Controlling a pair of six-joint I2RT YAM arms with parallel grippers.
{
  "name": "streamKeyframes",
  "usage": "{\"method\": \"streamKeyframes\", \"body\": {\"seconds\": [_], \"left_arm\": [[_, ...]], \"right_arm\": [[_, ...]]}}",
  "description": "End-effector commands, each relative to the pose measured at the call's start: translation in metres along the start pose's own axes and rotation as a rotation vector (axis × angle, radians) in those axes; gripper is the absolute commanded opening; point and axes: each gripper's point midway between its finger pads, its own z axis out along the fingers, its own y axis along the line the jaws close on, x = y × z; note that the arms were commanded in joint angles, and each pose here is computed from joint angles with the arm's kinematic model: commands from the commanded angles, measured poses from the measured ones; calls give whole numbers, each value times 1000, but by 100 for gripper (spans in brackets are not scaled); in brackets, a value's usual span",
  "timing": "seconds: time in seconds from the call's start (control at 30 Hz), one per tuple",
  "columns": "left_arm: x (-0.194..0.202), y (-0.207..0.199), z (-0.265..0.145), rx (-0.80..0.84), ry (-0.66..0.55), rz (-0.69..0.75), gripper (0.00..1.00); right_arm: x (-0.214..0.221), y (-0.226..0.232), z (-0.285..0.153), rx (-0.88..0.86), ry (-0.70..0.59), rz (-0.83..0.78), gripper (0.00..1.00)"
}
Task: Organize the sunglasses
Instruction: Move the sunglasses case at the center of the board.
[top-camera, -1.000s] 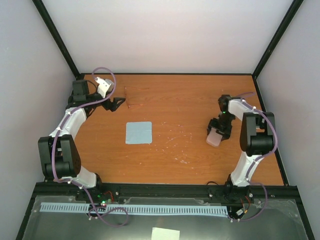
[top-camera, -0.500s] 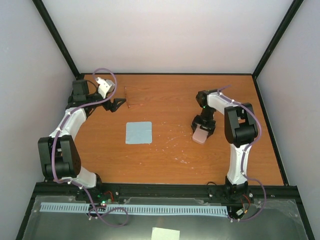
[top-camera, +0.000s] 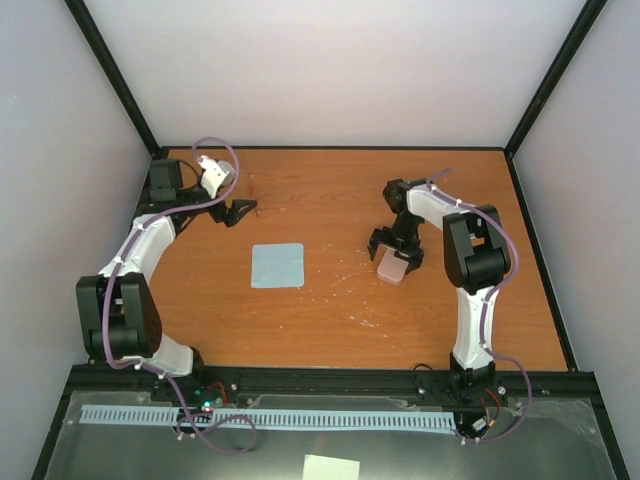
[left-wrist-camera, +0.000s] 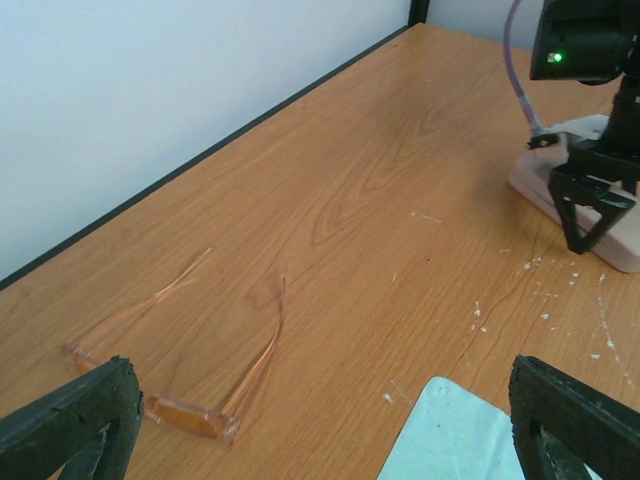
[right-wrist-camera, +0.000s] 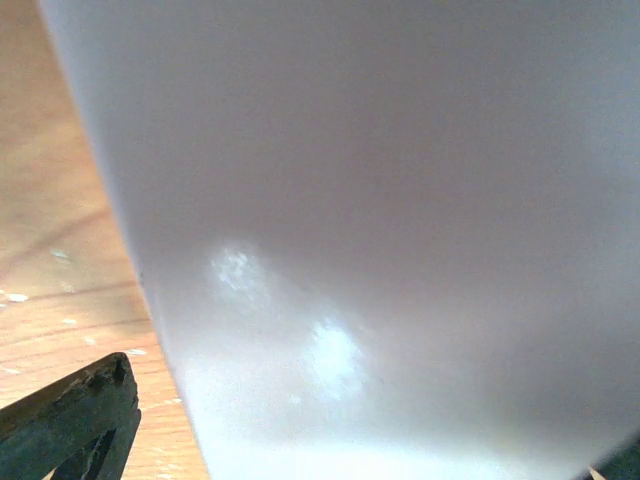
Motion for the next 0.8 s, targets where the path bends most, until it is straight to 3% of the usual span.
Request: {"method": "streamKeyframes", "body": {"seconds": [0.0, 0.13, 0.27, 0.43, 0.6, 0.67, 0.77], "left_arm": [[-39, -16, 6, 38, -20, 110, 99], [-51, -51, 32, 128, 26, 160, 97], [-58, -89, 55, 220, 70, 154, 92], [-54, -125, 73, 286, 133, 143, 87], [-41, -158, 90, 337, 242, 157, 84], [-38, -167, 96, 355, 279, 145, 80], [-36, -172, 102, 358, 307, 130, 71]], "right_arm": [[-10, 10, -41, -53, -169, -35, 100], [-3, -13, -82, -99, -285, 27, 100], [-17, -62, -95, -173, -355, 156, 100], [-25, -84, -79, -106, -296, 105, 98], [-39, -78, -67, -108, -291, 43, 97], [-42, -68, -62, -153, -274, 13, 91], [-39, -69, -50, -149, -239, 5, 60]]}}
